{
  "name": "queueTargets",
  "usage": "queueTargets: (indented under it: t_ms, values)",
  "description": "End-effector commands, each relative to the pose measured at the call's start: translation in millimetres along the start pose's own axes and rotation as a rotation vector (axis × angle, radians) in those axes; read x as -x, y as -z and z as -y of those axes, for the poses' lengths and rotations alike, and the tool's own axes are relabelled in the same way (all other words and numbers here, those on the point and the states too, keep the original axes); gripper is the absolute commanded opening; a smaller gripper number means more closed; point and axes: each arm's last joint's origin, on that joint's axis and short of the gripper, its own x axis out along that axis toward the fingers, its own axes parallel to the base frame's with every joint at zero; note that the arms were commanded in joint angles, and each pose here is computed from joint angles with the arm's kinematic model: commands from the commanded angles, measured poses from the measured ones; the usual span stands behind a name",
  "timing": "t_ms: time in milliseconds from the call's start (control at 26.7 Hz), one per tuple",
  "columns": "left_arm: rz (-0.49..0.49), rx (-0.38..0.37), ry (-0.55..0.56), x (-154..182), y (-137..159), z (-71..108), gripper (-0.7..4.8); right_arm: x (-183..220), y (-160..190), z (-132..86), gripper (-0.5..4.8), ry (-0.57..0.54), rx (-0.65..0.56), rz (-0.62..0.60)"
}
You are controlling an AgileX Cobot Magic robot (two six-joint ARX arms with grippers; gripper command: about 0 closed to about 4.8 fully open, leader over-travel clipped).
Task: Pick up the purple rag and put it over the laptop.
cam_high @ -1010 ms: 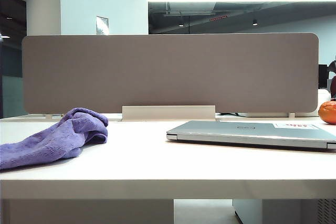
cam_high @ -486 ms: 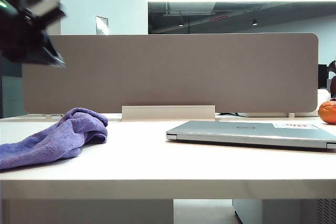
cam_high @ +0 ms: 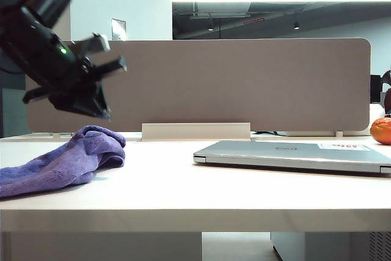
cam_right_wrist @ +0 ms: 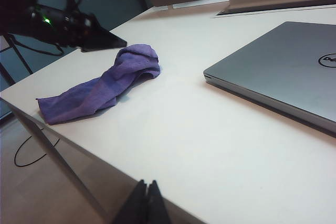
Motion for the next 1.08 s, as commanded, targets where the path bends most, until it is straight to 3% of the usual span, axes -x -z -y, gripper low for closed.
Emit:
queueTargets:
  t_ms: [37,224,299,374,636,898,972,1010,1047,1085]
  values:
    - [-0.046,-0.044,-0.037,-3,5,5.5,0.86,0,0,0,-0.08,0.002,0.008,0.011]
    - [-0.087,-0.072,-0.056,-3,10,9.3,2.38,0,0,0,-0.08,0.002,0.008,0.011]
    - [-0.129,-0.094,-0.099,-3,14,7.3,3.50,0,0,0,-0.08,0.002,0.007,0.010]
    - [-0.145,-0.095,-0.134,-2,16,6.0,4.13,0,0,0,-0.08,0.003,0.007,0.010]
    - [-0.166,-0.094,-0.139,-8,21,4.5,4.12,0,1,0,-0.08,0.003,0.004,0.005]
    - [-0.216,-0.090,-0.147,-20,31,1.0,3.86,0,1,0,-0.08,0.003,0.004,0.005]
    - [-0.218,-0.087,-0.147,-21,31,0.9,2.92,0,1,0,-0.08,0.003,0.004,0.005]
    - [-0.217,-0.087,-0.147,-21,31,0.9,2.14,0,1,0,-0.08,0.003,0.004,0.005]
    - [-0.216,-0.088,-0.146,-21,31,0.9,1.00,0,1,0,-0.08,0.003,0.004,0.005]
    - [-0.216,-0.087,-0.146,-21,31,0.9,0.62,0,1,0,-0.08,0.003,0.003,0.005]
